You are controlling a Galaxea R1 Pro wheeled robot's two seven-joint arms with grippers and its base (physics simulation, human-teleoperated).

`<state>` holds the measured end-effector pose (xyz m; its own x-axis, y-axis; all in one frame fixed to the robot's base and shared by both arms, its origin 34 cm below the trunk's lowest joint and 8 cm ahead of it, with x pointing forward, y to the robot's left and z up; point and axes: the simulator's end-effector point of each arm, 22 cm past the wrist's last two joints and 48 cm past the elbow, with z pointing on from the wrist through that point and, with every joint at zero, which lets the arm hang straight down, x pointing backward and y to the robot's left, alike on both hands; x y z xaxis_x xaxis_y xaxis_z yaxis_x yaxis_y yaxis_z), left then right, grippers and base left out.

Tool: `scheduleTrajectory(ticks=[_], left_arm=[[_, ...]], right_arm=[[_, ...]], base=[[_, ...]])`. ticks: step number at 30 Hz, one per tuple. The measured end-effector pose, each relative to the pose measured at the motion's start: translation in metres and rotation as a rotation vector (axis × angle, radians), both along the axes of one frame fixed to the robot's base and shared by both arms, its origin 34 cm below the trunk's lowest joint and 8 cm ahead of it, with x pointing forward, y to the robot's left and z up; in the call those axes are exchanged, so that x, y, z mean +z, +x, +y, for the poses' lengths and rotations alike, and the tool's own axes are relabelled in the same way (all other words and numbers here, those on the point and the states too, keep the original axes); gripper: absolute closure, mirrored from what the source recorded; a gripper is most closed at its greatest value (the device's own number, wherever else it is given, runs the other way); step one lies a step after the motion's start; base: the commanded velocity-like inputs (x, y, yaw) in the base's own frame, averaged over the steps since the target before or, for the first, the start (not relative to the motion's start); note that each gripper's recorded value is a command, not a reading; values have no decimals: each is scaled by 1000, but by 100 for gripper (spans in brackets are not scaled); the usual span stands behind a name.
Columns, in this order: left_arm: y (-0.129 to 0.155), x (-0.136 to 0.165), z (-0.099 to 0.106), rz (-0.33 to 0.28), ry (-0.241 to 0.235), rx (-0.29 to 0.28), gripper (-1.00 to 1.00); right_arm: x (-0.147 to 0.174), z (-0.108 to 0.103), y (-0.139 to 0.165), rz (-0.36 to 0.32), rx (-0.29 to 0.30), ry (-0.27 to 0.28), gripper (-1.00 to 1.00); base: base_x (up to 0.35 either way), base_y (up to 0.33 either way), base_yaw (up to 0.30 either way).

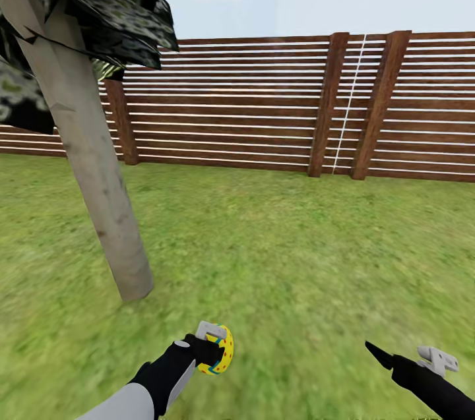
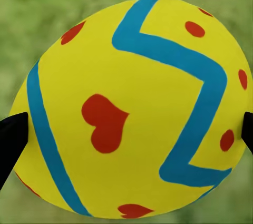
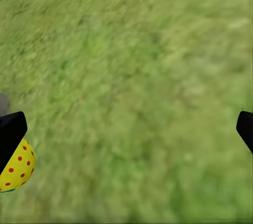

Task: Take the three Easter eggs out of the wicker basket on the lawn in the garden, then place them on the lawn next to a single tree (choose any tree) so that all three eggs are next to the same tree and none are left in the basket.

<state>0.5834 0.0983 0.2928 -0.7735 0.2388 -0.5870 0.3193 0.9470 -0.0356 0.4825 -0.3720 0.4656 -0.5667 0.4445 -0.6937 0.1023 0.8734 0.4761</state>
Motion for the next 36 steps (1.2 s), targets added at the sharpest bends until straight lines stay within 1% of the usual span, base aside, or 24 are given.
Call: scheduleTrajectory(ticks=[4, 8, 19, 36], left_arm=[[-3, -8, 0, 15, 0, 0, 100], [-3, -14, -1, 8, -7, 1, 100], [-6, -33, -2, 16, -17, 3, 100], [-28, -70, -2, 89, -16, 4, 100]], right_arm=[[-7, 0, -1, 17, 0, 0, -100], [-14, 0, -2, 33, 0, 0, -100], [-33, 1, -4, 75, 3, -1, -100], [-62, 1, -9, 144, 4, 0, -100]], base=[[0, 0, 0], [0, 0, 0], [0, 0, 0], [0, 0, 0]])
